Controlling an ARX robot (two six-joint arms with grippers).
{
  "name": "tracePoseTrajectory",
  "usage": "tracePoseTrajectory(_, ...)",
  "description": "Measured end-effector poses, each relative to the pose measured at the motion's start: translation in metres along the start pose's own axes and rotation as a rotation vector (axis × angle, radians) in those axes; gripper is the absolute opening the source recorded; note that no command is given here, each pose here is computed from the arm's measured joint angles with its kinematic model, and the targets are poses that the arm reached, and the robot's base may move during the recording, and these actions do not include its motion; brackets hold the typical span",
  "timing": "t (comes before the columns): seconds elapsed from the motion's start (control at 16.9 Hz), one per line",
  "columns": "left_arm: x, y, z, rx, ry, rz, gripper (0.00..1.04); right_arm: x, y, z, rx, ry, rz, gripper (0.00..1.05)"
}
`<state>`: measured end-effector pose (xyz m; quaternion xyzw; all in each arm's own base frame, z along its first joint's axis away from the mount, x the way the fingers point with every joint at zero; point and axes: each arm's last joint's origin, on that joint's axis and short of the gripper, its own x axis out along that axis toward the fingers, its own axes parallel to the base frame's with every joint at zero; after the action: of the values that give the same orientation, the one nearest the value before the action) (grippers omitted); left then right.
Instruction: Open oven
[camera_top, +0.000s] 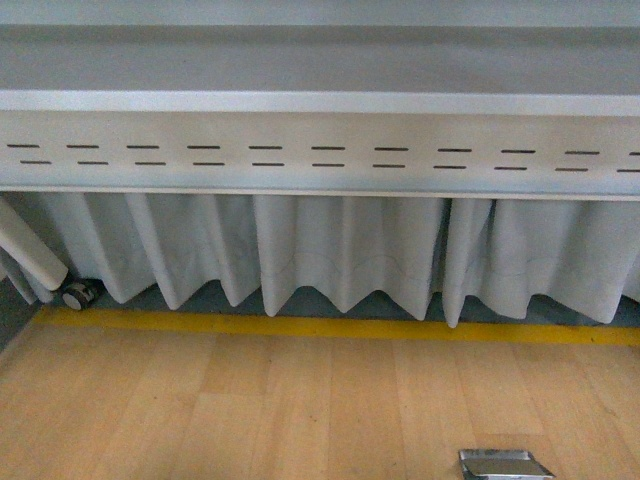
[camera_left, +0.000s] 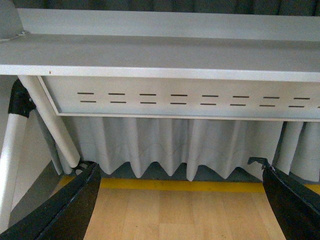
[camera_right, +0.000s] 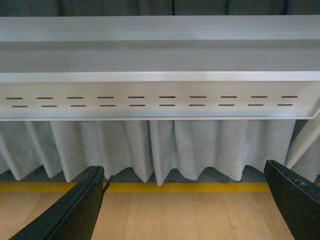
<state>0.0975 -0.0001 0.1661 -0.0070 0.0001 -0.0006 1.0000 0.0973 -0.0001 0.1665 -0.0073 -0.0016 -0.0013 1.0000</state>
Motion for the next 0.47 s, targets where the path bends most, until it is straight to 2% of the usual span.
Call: tracePoseTrajectory(0.47, 0.0, 0.0, 0.0, 0.0, 0.0, 0.002, 0.98, 0.0, 0.0001, 0.0, 0.0, 0.0, 0.004, 0.98)
